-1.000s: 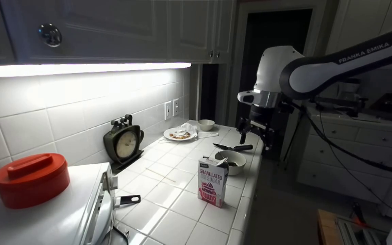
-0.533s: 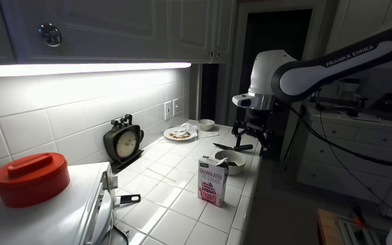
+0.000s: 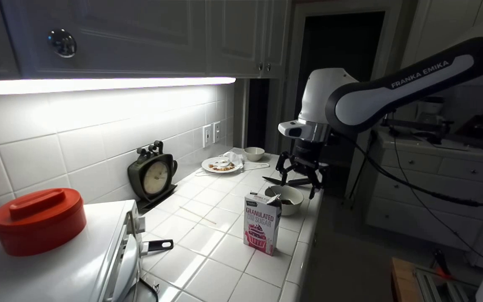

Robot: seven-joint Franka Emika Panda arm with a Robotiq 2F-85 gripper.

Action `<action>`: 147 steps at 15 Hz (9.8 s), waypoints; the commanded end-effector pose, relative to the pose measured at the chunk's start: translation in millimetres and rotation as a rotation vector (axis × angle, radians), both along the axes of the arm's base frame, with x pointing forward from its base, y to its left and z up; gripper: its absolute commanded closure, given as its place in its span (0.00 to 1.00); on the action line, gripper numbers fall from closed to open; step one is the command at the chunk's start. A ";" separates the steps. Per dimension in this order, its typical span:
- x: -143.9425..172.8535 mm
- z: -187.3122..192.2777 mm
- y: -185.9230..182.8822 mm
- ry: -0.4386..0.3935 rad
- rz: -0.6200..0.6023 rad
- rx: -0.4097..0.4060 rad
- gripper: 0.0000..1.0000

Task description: Turn the box on the table around

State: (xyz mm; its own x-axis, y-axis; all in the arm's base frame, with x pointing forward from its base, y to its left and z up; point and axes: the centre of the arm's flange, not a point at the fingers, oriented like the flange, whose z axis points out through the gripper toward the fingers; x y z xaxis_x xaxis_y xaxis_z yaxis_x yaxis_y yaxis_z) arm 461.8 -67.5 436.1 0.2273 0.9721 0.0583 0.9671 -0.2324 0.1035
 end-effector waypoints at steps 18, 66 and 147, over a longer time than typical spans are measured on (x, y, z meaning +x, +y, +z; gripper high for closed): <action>17.2 -31.4 71.8 0.098 -0.012 0.031 0.00; 61.7 -9.2 108.7 -0.100 1.630 -0.353 0.00; 79.0 21.4 72.6 -0.059 1.127 -0.284 0.00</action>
State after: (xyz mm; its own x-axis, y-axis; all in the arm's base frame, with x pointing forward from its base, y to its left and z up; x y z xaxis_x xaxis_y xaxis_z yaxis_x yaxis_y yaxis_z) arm 529.2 15.9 472.2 -0.7363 0.6514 -0.1831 0.6545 0.7543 0.0517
